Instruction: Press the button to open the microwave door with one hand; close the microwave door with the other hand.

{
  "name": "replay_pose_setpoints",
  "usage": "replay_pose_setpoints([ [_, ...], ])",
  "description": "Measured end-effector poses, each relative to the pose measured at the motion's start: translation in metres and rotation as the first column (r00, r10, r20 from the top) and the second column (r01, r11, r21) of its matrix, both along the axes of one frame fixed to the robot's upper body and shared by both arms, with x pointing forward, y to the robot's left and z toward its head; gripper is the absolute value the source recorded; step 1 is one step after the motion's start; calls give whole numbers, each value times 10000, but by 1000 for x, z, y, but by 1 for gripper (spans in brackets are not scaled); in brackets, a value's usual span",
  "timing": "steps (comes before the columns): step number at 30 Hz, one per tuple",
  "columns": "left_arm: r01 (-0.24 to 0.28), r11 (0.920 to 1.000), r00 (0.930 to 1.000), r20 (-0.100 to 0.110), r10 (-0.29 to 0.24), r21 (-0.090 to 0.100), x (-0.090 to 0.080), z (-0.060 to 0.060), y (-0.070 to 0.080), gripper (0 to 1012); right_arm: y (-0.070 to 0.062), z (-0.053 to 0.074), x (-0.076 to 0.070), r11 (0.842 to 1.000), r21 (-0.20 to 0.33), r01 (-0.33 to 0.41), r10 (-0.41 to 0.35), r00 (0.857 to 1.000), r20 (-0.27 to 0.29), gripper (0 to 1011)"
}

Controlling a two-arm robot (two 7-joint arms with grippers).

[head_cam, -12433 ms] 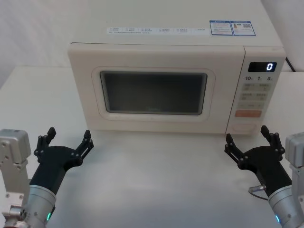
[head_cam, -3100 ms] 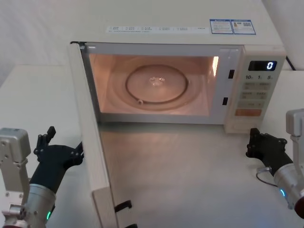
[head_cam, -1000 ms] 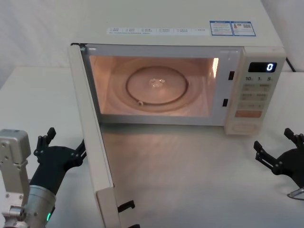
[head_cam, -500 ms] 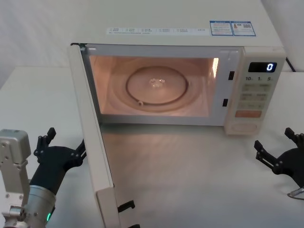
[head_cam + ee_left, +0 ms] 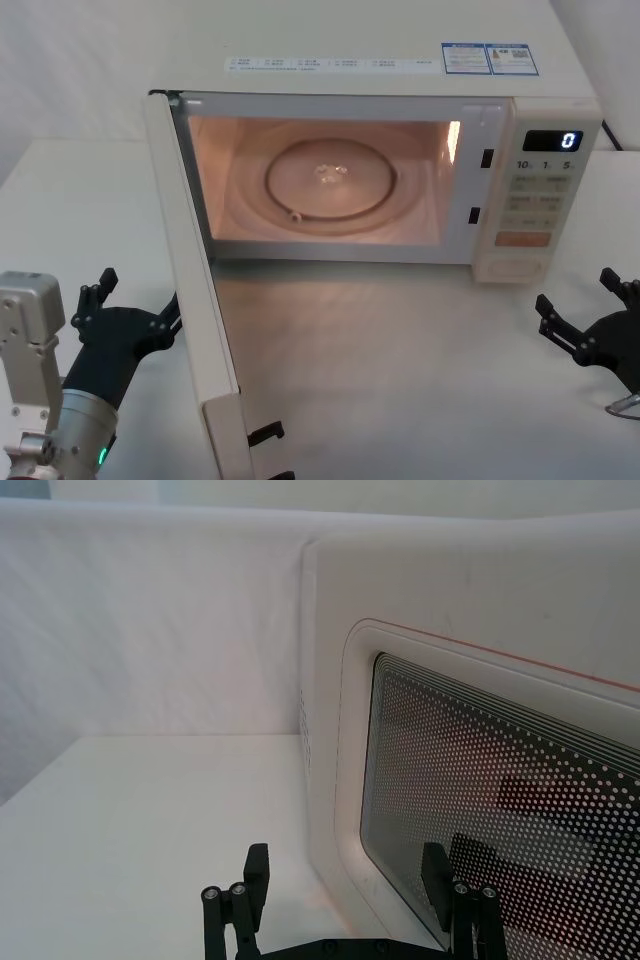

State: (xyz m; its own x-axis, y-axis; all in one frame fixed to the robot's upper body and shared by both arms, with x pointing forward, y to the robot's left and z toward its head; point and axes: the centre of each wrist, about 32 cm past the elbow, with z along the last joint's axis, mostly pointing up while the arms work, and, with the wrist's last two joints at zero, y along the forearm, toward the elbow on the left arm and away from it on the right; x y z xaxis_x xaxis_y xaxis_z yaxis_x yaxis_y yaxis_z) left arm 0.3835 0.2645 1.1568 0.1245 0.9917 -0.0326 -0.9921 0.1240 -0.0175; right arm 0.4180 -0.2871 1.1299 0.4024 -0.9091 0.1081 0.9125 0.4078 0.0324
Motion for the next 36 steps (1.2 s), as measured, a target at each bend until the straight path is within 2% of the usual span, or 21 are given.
replay_pose_setpoints([
  [36,0,10000,10000,0,0,-1,0,0,0,1001,0,0,0,10000,-3,4,-4,10000,0,1001],
])
